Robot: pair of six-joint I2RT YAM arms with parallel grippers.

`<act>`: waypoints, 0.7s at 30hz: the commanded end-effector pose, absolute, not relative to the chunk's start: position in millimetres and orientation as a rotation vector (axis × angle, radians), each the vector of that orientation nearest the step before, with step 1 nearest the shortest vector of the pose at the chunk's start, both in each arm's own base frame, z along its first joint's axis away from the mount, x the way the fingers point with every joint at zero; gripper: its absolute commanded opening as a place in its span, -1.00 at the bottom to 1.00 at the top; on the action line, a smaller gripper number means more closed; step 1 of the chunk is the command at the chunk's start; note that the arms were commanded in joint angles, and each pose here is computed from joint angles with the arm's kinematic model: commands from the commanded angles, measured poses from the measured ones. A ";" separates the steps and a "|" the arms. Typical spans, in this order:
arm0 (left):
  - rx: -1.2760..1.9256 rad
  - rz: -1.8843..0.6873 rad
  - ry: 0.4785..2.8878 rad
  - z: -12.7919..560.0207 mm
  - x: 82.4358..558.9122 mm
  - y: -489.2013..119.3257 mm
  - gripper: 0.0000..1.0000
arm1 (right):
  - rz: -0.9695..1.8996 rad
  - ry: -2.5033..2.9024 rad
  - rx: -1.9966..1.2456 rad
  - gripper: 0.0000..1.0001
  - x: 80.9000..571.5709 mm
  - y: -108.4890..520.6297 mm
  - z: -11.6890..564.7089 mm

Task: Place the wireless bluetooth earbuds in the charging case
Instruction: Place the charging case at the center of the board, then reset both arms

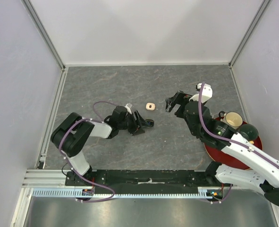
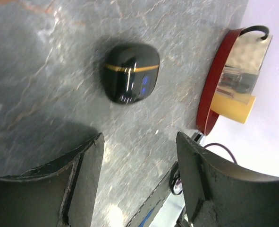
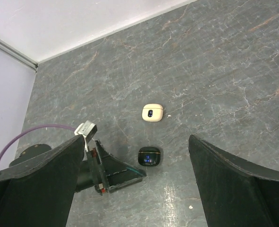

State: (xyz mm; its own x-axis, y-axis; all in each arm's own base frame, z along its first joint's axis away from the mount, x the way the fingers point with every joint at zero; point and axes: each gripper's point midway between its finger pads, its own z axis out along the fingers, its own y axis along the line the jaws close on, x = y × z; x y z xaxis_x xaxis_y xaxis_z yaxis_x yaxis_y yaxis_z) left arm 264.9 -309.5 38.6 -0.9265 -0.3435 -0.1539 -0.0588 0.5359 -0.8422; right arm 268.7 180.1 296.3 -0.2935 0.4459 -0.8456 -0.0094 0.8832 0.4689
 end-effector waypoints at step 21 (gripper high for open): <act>0.189 -0.716 1.959 252.0 268.6 -205.3 0.81 | 0.606 2.219 0.202 0.96 356.0 172.9 200.3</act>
